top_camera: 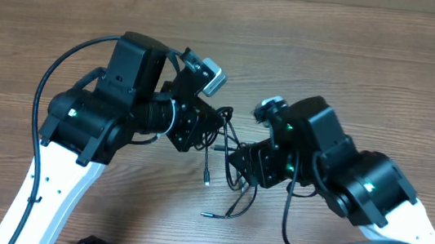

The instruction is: Untangle cables

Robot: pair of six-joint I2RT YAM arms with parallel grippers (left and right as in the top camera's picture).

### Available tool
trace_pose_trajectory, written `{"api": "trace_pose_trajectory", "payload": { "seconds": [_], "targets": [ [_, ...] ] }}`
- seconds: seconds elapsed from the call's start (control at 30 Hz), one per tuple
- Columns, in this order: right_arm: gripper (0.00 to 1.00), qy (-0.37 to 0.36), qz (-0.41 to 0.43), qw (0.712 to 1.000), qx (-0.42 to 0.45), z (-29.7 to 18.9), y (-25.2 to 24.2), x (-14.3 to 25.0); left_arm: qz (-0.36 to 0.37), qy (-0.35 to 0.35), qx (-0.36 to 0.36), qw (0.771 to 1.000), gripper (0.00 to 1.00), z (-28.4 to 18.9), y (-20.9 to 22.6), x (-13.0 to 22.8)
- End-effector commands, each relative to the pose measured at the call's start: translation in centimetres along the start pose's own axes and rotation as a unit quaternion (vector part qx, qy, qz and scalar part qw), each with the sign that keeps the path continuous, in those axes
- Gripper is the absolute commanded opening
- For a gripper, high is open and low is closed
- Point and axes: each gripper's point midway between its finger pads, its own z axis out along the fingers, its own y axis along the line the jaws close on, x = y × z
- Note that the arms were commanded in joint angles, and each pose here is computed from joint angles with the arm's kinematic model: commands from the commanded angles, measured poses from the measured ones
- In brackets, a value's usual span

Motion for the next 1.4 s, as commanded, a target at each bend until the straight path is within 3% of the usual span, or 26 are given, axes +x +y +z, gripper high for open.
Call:
{"api": "trace_pose_trajectory", "payload": {
  "seconds": [0.0, 0.4, 0.53, 0.73, 0.8, 0.87, 1.07, 1.17, 1.37],
  "targets": [
    [0.72, -0.039, -0.004, 0.999, 0.015, -1.3, -0.2, -1.1, 0.020, -0.016, -0.003, 1.000, 0.04, -1.4, -0.7, -0.5],
    [0.74, -0.054, -0.015, 0.997, -0.052, -1.5, 2.4, -2.0, 0.023, -0.015, 0.028, 0.999, 0.04, -1.4, -2.1, -0.3],
    [0.70, -0.069, -0.026, 0.994, -0.085, -1.8, 3.6, -2.9, 0.025, -0.016, 0.029, 0.999, 0.04, -1.4, -2.2, -0.4],
    [0.47, -0.067, -0.026, 0.994, -0.088, -1.8, 3.7, -2.8, 0.021, -0.016, 0.030, 0.999, 0.04, -1.4, -2.3, -0.4],
    [0.43, -0.067, -0.026, 0.994, -0.086, -1.8, 3.7, -2.8, 0.021, -0.016, 0.031, 0.999, 0.04, -1.4, -2.3, -0.4],
    [0.45, -0.072, -0.025, 0.995, -0.069, -1.7, 3.1, -2.9, 0.020, -0.015, 0.033, 0.999, 0.04, -1.4, -2.4, -0.3],
    [0.63, -0.094, -0.021, 0.995, 0.027, -1.7, -0.3, -3.7, 0.041, -0.021, 0.043, 0.998, 0.04, -2.7, -3.6, 0.1],
    [0.71, -0.101, -0.051, 0.992, 0.058, -1.8, -1.2, -3.9, 0.082, -0.029, 0.031, 0.996, 0.04, -4.1, -4.2, 0.4],
    [0.74, -0.117, -0.080, 0.984, 0.112, -2.5, -2.8, -4.6, 0.196, -0.037, 0.007, 0.980, 0.04, -6.9, -5.5, 1.9]
  ]
}}
